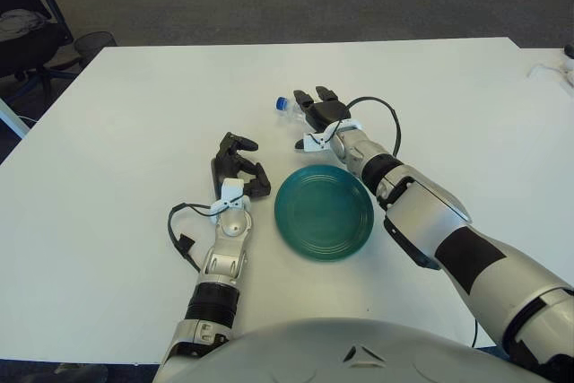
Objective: Put the bottle into the plate.
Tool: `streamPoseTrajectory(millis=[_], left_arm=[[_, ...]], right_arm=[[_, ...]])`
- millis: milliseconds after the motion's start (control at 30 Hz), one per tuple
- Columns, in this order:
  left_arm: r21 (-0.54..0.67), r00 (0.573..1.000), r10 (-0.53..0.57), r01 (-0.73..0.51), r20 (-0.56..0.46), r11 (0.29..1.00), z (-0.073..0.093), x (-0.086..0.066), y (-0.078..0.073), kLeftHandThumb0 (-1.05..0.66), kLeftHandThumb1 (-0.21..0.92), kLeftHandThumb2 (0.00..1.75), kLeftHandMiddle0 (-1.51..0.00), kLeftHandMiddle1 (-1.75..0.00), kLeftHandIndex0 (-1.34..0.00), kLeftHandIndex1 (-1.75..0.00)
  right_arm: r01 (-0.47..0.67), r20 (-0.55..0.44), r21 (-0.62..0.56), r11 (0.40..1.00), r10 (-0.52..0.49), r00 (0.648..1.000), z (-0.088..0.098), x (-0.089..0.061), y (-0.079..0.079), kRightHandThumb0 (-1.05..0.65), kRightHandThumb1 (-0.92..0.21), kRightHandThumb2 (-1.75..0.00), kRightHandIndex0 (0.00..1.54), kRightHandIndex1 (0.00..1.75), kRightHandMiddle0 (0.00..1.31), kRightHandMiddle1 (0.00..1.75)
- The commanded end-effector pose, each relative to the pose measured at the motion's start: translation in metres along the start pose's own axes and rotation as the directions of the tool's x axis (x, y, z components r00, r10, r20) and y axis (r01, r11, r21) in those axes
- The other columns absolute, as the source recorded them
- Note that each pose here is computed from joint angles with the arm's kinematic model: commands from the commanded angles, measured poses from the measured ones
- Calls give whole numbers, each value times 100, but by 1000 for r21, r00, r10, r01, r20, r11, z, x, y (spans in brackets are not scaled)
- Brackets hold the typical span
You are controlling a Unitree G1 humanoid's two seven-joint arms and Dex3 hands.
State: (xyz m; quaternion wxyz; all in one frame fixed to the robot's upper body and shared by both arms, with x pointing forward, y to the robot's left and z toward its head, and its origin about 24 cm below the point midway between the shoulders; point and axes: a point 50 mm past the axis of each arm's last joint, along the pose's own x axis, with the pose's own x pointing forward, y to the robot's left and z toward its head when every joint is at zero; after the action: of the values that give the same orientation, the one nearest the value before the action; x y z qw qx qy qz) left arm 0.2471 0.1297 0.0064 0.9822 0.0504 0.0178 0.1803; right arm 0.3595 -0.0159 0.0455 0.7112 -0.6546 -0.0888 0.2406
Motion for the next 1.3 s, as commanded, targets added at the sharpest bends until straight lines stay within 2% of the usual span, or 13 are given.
streamPoseTrajectory(millis=[0, 333, 1000, 1133, 1267], left_arm=[[4, 995, 14, -14, -104, 1000, -19, -9, -2, 0, -7, 174, -90, -171, -69, -175], [7, 996, 28, -28, -80, 1000, -18, -10, -1, 0, -8, 175, -92, -168, -70, -175], [-5, 996, 37, -37, -81, 999, -18, -11, 0, 0, -9, 175, -92, -167, -71, -175], [-1, 997, 38, -38, -74, 999, -18, -11, 1, 0, -9, 175, -91, -167, -70, -175], [6, 996, 39, -39, -75, 999, -19, -11, 2, 0, -8, 175, -91, -168, -70, -175]], right_arm=[[-93, -18, -9, 996, 93, 996, -4, -6, 18, -105, -92, -34, 0, 0, 0, 0], [-129, -27, -11, 992, 129, 991, -9, -7, 22, -105, -92, -34, 0, 0, 0, 0], [-169, -104, 83, 982, 177, 979, -24, -12, 27, -105, -92, -42, 0, 0, 0, 0], [-164, -126, 158, 974, 185, 975, -27, -12, 27, -105, -92, -45, 0, 0, 0, 0], [-164, -159, 354, 921, 232, 960, -30, -12, 26, -104, -92, -45, 0, 0, 1, 1]])
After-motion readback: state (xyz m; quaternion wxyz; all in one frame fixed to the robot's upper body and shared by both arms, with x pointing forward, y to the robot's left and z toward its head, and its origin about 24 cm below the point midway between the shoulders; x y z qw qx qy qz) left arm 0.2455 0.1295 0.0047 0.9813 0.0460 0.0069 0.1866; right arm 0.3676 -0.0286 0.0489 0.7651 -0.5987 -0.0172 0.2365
